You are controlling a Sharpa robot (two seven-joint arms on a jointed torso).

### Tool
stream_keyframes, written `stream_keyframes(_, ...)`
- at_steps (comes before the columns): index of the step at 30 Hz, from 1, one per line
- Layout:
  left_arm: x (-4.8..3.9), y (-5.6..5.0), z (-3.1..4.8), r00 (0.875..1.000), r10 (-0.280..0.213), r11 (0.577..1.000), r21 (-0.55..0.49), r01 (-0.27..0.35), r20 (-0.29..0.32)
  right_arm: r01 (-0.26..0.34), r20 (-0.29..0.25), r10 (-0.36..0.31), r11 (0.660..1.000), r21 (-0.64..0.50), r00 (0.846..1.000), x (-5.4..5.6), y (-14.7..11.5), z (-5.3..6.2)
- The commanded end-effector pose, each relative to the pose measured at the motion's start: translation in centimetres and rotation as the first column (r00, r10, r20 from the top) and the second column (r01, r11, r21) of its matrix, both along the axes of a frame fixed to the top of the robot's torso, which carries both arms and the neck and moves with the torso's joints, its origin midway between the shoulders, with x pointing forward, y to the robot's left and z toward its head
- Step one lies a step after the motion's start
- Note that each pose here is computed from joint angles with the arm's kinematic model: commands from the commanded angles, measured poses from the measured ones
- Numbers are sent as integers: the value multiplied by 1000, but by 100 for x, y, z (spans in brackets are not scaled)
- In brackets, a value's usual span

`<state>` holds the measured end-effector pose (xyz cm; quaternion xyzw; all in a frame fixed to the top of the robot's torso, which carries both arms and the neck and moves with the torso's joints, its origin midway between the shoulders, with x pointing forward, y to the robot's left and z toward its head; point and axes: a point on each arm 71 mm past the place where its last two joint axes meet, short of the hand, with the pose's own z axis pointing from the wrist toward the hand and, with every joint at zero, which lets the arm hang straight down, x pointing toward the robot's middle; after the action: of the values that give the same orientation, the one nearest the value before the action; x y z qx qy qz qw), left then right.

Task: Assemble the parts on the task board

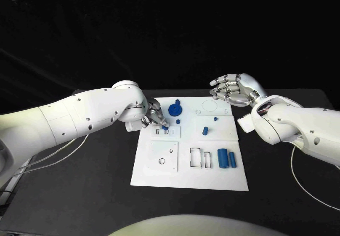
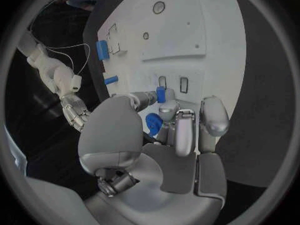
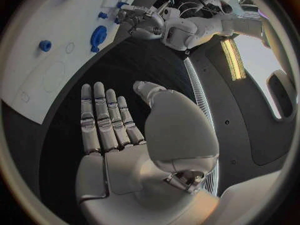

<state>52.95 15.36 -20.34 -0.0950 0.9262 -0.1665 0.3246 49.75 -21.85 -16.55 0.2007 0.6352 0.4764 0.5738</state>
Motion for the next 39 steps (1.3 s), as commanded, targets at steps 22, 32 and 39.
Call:
stream_keyframes(22, -78, -17, -14, 998, -41, 999, -9, 40, -49, -8, -1, 8, 1000, -2, 1000, -6, 2, -15)
stream_keyframes(32, -100, -50, 4, 996, -73, 997, 0, 73, -49, -9, -1, 9, 1000, -2, 1000, -7, 2, -16)
stream_keyframes(39, -91, -73, 10, 997, -72, 997, 5, 72, -32, -9, -1, 9, 1000, -1, 1000, -8, 4, -16)
